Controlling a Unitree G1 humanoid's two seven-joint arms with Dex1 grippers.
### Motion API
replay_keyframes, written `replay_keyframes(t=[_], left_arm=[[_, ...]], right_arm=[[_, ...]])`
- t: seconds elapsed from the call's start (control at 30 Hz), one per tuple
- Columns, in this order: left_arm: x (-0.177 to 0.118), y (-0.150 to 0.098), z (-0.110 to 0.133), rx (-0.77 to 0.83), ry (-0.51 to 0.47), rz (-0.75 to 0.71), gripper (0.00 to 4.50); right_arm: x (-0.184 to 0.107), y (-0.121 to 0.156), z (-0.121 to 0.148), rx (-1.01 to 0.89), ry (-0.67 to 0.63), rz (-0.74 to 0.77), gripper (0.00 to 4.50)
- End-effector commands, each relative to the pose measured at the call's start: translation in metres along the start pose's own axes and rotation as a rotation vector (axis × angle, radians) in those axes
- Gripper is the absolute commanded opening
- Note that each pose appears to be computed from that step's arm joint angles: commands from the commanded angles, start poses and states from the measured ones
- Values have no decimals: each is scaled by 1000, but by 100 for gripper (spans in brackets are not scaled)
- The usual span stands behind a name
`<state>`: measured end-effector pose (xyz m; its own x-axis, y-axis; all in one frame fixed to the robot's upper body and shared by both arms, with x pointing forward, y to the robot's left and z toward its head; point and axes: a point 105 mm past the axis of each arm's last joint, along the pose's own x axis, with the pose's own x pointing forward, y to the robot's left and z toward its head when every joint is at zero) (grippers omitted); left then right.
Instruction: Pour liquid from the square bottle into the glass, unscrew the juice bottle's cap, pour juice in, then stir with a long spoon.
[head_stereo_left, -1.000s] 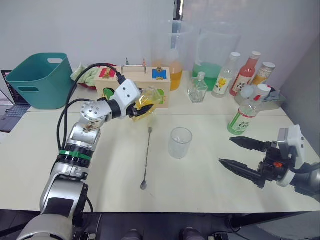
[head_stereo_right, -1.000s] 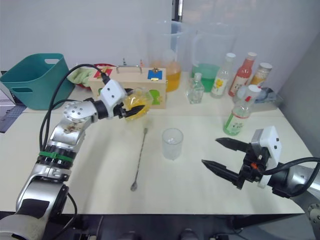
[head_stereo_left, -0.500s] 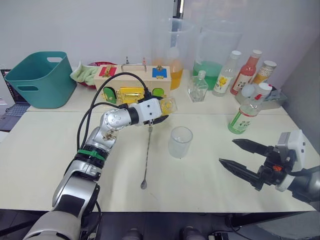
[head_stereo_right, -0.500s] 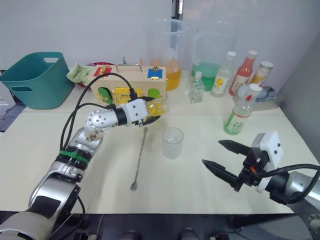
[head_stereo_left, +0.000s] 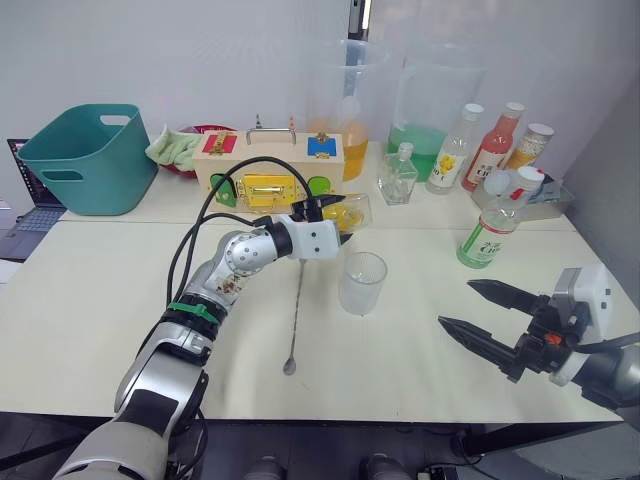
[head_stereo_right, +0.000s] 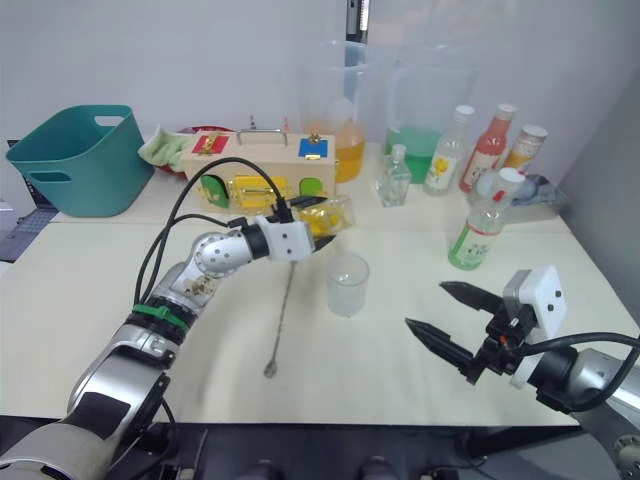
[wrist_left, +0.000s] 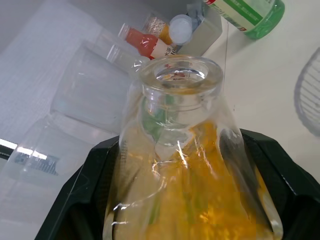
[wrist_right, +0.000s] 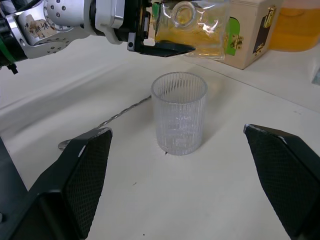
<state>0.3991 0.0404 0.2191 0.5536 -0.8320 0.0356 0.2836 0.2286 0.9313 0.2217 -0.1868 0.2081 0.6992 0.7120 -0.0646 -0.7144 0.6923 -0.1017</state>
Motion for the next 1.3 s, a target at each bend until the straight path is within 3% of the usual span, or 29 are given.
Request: replay_keyframes(t=[0.03,0.6,1.3], left_arm=[[6,35,26,96,-97,126,279],[12,25,30,210,-120,178,279],[15,11,36,536,-184,205,279]], right_arm=[[-1,3,6,-45,-19,-7,447],[0,0,7,-48,-16,-16,447],[8,3,2,-40,-8,-5,447]])
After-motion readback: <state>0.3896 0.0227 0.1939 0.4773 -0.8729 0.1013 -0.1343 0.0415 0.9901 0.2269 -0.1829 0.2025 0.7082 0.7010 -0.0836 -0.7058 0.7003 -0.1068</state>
